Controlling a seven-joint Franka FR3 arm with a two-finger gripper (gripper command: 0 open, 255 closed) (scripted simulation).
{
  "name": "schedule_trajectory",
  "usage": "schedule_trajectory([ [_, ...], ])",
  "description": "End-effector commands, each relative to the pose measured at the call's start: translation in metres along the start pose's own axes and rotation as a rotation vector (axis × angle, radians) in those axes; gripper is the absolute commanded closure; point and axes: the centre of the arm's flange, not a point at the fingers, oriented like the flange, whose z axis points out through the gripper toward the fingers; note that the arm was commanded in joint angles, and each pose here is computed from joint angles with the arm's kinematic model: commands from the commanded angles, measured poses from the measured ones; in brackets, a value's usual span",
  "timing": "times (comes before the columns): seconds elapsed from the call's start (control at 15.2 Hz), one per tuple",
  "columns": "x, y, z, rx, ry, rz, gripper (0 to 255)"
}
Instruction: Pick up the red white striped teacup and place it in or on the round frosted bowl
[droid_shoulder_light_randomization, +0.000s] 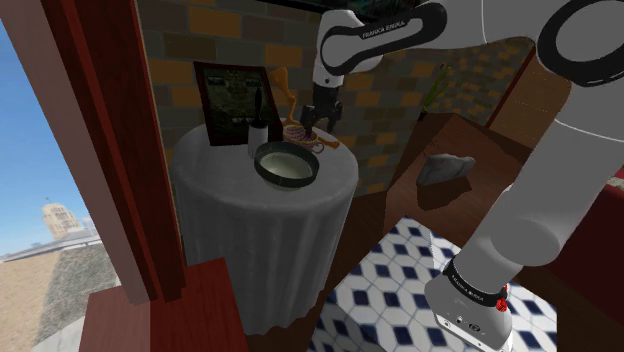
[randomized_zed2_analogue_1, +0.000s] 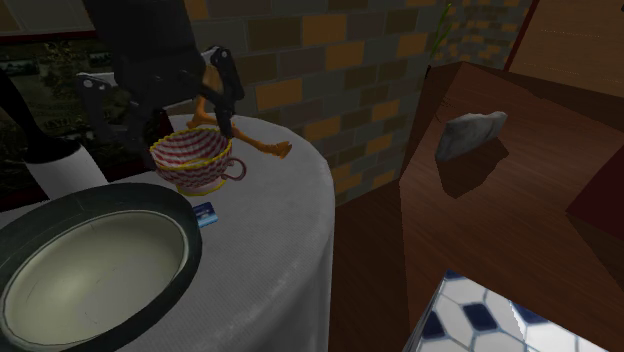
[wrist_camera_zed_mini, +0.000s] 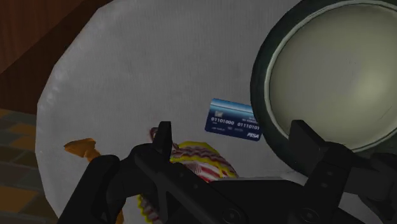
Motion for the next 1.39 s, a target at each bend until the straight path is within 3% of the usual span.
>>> schedule_trajectory([
  [0.0, 0.025, -0.005, 0.009, -0.006, 0.009, 0.004, 0],
  [0.59, 0.132, -0.027, 0.044, -0.034, 0.045, 0.021, 0],
  [1.12, 0.138, -0.026, 0.086, -0.035, 0.047, 0.021, 0],
  [1.32, 0.138, -0.026, 0.086, -0.035, 0.047, 0.021, 0],
])
